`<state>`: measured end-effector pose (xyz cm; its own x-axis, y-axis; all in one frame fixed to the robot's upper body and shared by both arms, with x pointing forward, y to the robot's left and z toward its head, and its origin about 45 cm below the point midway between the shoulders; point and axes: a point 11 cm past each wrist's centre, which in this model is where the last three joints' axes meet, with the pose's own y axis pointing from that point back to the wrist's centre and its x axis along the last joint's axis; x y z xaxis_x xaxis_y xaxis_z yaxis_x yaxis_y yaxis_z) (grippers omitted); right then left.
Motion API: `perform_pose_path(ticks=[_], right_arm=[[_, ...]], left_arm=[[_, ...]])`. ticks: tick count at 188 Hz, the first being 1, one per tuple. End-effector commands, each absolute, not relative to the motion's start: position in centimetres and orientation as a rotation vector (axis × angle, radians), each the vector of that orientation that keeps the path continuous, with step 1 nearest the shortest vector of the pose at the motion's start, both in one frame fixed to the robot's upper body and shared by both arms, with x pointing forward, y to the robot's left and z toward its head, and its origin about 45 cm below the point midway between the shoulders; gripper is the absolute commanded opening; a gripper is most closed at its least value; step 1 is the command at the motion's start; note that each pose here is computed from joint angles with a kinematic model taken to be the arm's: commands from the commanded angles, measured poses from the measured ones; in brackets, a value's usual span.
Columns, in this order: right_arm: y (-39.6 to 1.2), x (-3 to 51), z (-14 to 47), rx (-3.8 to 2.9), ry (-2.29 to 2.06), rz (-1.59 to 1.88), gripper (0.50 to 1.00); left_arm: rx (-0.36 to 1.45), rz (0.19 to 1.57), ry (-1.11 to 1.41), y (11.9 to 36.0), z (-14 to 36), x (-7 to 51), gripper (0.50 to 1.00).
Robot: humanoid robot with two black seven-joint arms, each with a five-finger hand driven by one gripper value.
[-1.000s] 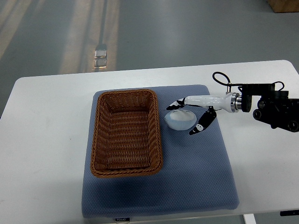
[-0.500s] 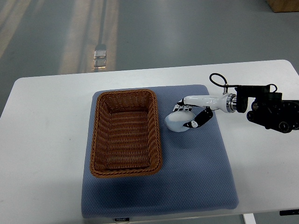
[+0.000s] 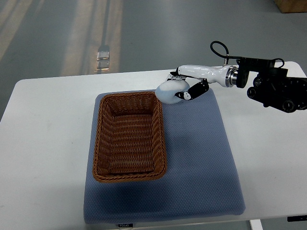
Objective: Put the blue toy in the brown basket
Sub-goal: 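Lift the toy and carry it over the wicker basket, then open the right hand to release the toy into the basket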
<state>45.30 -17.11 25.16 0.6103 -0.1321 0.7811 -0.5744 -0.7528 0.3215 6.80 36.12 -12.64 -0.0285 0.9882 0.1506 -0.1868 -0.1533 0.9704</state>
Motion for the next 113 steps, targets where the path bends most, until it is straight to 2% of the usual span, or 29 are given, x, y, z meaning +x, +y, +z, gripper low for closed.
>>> perform_pose_path(ticks=[1,12,28,67,81,94,113], right_arm=[[-14.1,45.1,25.6,2.325,-0.519,1.064,0.568],[-12.3,44.6,25.3,2.356,-0.483,1.066,0.584],[-9.8,43.7,24.9,2.398,-0.435,1.071,0.637],[-6.9,42.2,23.3,2.434,-0.355,1.066,0.707],[-6.1,41.7,22.4,2.431,-0.319,1.063,0.762],[-5.5,41.5,22.4,2.435,-0.31,1.065,0.864],[-5.9,41.8,22.5,2.428,-0.32,1.067,0.893]], left_arm=[[1.168,1.414,1.001,36.1,-12.6,6.8,1.0],[1.169,1.412,1.0,36.1,-12.6,6.8,1.0],[1.17,1.414,1.0,36.1,-12.6,6.8,1.0],[1.169,1.415,1.001,36.1,-12.6,6.8,1.0],[1.169,1.415,1.001,36.1,-12.6,6.8,1.0],[1.168,1.414,1.001,36.1,-12.6,6.8,1.0],[1.169,1.416,0.999,36.2,-12.6,6.9,1.0]])
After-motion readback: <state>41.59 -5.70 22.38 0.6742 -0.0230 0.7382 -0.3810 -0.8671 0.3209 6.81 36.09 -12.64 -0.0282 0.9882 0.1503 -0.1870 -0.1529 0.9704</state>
